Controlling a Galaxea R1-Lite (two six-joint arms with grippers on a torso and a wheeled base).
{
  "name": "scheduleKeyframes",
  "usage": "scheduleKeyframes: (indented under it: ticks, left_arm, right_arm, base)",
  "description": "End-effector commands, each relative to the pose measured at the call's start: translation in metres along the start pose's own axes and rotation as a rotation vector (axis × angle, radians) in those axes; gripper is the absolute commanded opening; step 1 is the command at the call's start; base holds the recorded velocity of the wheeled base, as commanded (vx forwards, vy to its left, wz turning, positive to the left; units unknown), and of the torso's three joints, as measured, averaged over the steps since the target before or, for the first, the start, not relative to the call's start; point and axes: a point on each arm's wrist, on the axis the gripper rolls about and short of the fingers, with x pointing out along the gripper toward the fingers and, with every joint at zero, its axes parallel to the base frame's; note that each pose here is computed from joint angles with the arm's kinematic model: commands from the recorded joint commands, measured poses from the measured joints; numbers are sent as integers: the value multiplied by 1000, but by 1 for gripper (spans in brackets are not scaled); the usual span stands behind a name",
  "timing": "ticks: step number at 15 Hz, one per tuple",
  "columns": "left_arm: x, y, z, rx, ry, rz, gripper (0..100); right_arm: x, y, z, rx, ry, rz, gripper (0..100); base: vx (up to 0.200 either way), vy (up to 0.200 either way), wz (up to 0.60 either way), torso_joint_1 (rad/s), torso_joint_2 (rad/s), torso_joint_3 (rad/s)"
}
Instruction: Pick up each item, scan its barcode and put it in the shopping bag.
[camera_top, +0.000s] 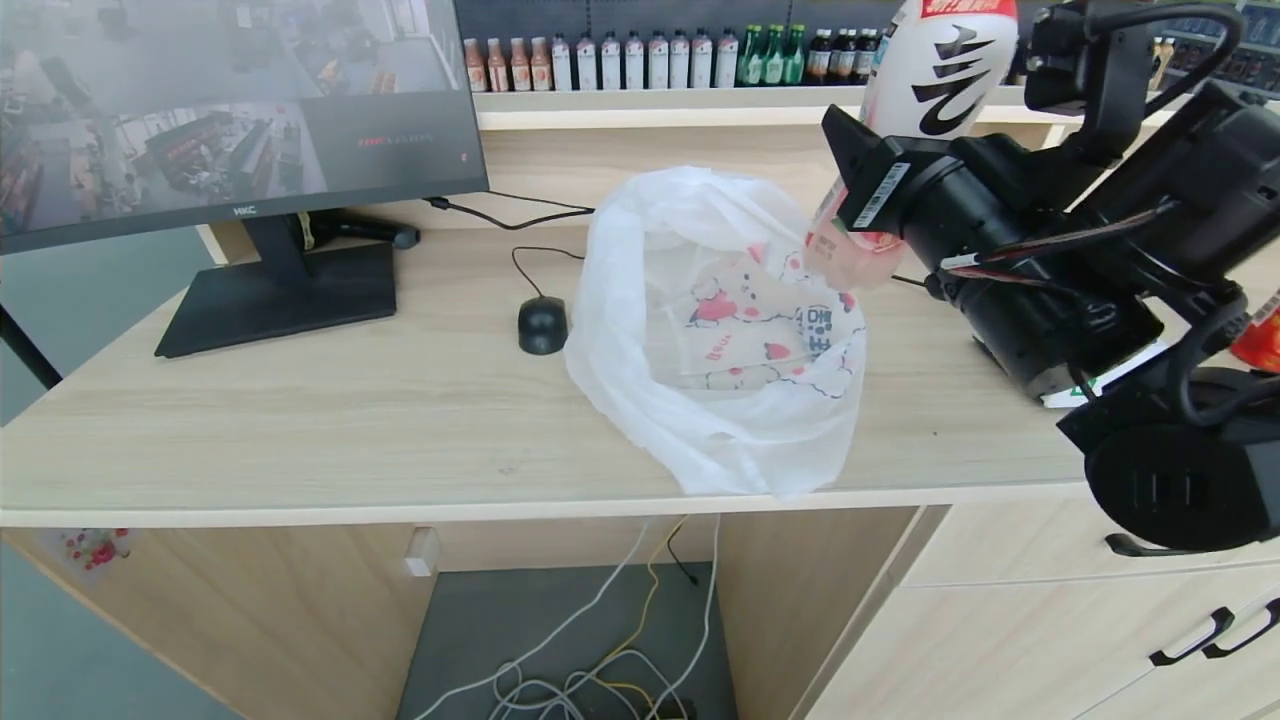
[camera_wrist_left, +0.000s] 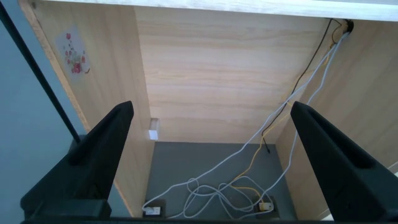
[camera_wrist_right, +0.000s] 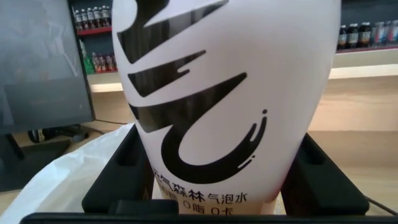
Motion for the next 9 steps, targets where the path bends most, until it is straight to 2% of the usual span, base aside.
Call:
scheduleKeyframes:
  ticks: [1,4,9]
  left_arm:
    - [0,0,0,0,0,0,100]
    - [0,0,0,0,0,0,100]
    - [0,0,0,0,0,0,100]
  right_arm:
    - [12,13,-16,1,29,20,0]
    - [34,25,-28,2,42,32,0]
    - [55,36,-74,-14,95,36,0]
  base:
    - [0,0,0,0,0,0]
    - [0,0,0,0,0,0]
    - [0,0,0,0,0,0]
